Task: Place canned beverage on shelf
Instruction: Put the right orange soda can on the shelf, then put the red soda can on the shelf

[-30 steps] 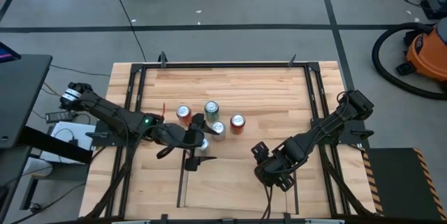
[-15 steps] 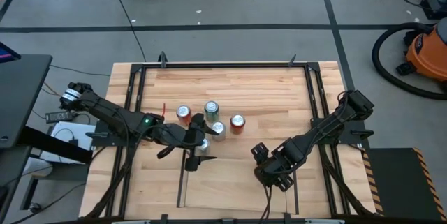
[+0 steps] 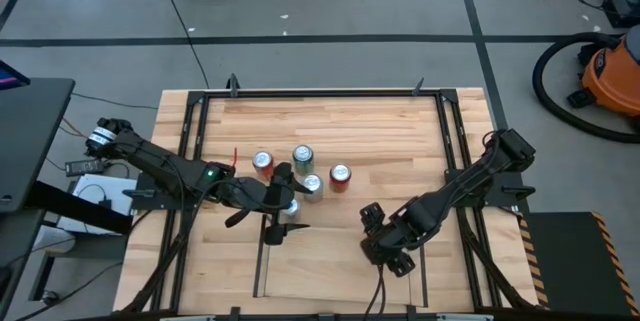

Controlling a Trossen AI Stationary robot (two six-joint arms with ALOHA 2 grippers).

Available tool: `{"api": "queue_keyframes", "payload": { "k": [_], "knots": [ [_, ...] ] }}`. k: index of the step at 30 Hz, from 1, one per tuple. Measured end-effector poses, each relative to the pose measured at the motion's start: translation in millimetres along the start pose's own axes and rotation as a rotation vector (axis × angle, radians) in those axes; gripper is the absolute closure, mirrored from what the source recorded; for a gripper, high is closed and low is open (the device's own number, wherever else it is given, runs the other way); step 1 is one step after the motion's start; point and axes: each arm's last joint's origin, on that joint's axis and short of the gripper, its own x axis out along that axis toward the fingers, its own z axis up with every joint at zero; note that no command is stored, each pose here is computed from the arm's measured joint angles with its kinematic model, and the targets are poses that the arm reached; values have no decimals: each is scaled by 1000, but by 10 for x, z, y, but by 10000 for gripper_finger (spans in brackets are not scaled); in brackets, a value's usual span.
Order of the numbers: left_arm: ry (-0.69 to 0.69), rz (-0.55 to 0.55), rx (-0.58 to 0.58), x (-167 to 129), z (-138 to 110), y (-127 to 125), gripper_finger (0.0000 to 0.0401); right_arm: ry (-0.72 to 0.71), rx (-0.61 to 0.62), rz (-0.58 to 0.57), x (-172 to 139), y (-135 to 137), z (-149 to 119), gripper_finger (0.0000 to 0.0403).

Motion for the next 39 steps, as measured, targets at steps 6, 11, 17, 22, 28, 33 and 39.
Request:
{"api": "queue_keyframes", "payload": {
  "k": [6,11,17,22,28,33,39],
  "knots": [
    [1,0,12,0,-1,0,1,-100,8,4,-253,-3,187,4],
    [1,7,11,1,-1,2,1,-200,36,-99,-500,-78,340,4],
    [17,44,-6,1,-20,14,1,-164,189,-269,-564,-400,315,8],
    [31,187,-5,-52,-43,43,1,-122,344,-313,-505,-770,243,20],
    [-13,167,-22,-327,28,-13,1,-109,400,-348,-323,-1061,156,25],
    [-3,161,39,-409,8,-100,1,-72,413,-379,-202,-1242,49,10],
    [12,170,62,-369,-22,-137,1,-125,394,-413,-116,-1514,6,4]
  ]
}}
